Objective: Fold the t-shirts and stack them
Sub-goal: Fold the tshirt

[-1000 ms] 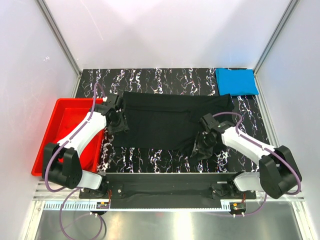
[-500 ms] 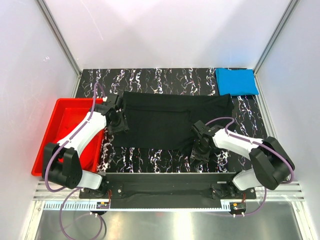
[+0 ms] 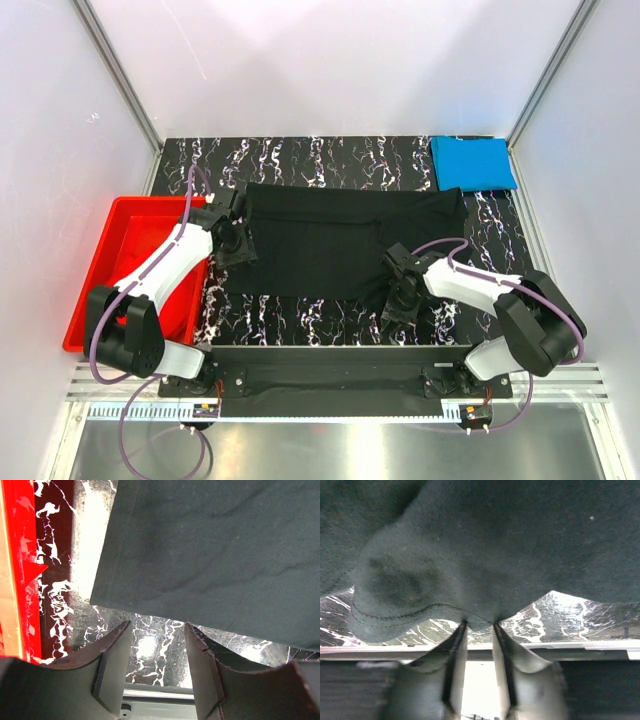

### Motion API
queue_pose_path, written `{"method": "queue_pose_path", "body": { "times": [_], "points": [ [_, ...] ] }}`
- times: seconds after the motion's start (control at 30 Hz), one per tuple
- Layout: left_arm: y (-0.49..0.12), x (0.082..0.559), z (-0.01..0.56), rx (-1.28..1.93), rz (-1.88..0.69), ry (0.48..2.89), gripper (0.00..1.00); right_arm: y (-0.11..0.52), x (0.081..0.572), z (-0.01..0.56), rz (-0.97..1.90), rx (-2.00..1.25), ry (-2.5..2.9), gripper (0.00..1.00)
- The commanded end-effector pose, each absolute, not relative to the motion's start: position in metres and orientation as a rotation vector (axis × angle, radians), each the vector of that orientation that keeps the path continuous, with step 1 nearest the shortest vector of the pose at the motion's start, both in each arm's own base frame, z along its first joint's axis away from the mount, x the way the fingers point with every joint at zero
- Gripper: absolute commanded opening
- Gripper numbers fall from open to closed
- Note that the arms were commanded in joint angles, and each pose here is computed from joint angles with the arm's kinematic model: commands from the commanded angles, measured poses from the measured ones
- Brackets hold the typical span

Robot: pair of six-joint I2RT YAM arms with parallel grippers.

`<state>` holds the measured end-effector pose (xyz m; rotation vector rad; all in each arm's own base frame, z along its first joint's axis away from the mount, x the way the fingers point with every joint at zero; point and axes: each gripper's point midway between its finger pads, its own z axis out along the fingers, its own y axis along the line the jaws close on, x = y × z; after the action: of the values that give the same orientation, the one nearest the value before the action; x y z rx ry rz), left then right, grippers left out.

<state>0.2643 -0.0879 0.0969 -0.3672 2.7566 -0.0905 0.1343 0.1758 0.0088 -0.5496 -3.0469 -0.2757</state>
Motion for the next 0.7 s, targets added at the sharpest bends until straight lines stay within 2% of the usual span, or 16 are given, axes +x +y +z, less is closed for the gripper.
{"method": "queue_pose_path", "body": {
  "times": [0.0, 0.23, 0.4, 0.67],
  "points": [
    [-0.085, 0.272, 0.107, -0.348, -0.086, 2.705, 0.51, 0.165, 0.125, -0.012, -0.182, -0.593, -3.045, 0.30],
    [-0.077, 0.272, 0.108, -0.397, -0.095, 2.687, 0.54, 0.153, 0.114, 0.004, -0.193, -0.609, -3.067, 0.01],
    [-0.069, 0.272, 0.105, -0.436, -0.078, 2.691, 0.57, 0.145, 0.103, 0.029, -0.227, -0.637, -3.078, 0.00],
    [-0.056, 0.275, 0.094, -0.537, -0.049, 2.731, 0.57, 0.131, 0.108, 0.091, -0.360, -0.687, -3.225, 0.00]
  ]
}}
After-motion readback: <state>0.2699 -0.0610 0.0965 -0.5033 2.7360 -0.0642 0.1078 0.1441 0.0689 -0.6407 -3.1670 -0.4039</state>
